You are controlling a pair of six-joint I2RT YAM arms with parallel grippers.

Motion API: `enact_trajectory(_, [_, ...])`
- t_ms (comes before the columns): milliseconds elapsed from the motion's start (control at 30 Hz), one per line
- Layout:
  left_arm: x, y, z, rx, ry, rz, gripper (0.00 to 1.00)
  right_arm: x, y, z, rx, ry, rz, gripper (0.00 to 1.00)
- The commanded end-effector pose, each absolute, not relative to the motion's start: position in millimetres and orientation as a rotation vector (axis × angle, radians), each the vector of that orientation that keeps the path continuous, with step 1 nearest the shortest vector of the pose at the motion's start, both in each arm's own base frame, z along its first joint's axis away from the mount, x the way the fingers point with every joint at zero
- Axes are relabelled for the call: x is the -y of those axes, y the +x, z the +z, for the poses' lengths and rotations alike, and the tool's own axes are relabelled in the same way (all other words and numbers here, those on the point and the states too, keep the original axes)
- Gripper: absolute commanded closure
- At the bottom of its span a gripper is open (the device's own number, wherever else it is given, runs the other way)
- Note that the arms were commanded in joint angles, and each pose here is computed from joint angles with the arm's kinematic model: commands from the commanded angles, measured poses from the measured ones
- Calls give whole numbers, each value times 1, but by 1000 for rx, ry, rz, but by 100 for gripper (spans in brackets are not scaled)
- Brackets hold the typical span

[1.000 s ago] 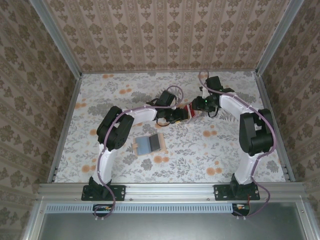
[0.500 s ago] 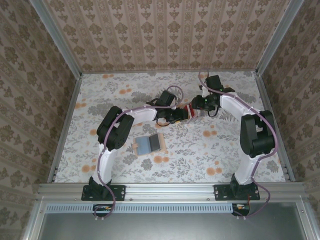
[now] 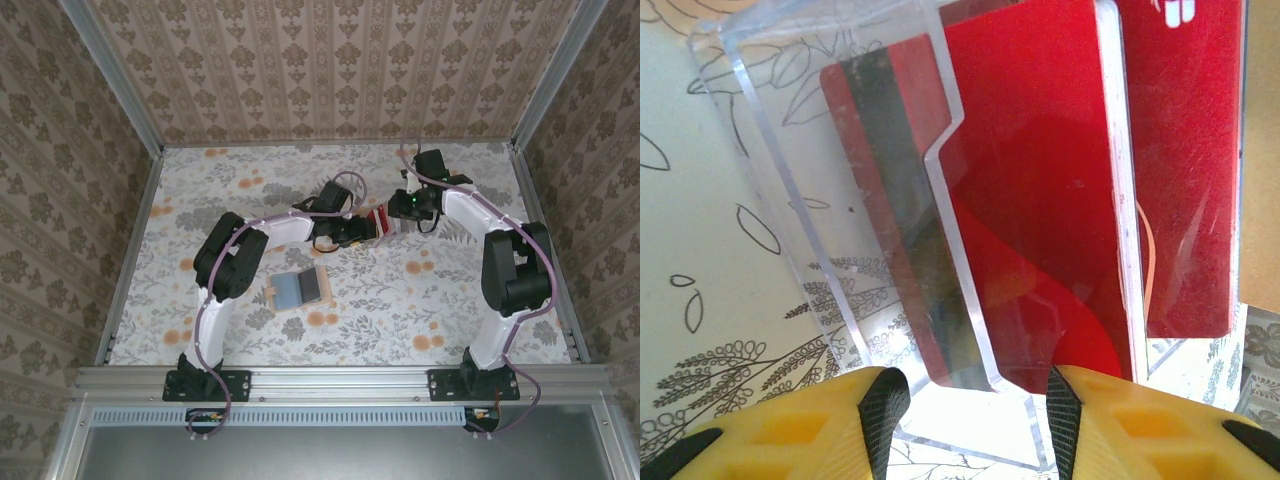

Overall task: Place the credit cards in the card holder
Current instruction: Pick up the credit card from the storage box.

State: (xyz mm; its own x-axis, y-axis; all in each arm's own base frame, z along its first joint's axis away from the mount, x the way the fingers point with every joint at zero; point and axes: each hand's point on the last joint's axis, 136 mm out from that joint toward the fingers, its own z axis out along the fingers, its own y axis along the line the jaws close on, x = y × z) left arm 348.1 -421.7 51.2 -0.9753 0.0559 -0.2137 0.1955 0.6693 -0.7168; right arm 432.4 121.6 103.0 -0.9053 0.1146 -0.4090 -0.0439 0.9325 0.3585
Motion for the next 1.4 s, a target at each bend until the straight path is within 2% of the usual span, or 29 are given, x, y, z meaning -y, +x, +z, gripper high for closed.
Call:
enact_trajectory(0, [427,341,44,-2745,210,-1217,53,-122,428,115,-2642,33,534,75])
enact_trajectory(233, [429,341,43,-2745,212,-1223,53,-112,428,127,-2611,57,548,85])
enact_trajectory(267, [429,341,43,-2744,214,-1226,53,-111,428,129,-2609,56,546,90])
enact_trajectory(400, [430,341,44,-2739,211,-1238,53,-108,428,134,-2597,55,545,97])
enact_trajectory(533, [430,342,49,-2728,215,-1238,53,-104,427,140,-2585,64,533,99])
enact_trajectory(767, [427,341,70,-2699,246,-1232,53,-90,419,159,-2560,70,439,100])
enact_trajectory(1000, [413,337,110,-2626,271,-1207,53,-85,403,205,-2468,66,425,100])
enact_trajectory(1200, [379,324,139,-2568,257,-1134,53,-121,373,226,-2409,-1,668,100])
enact_trajectory(1367, [330,305,134,-2579,196,-1010,53,-166,343,224,-2385,-101,853,99])
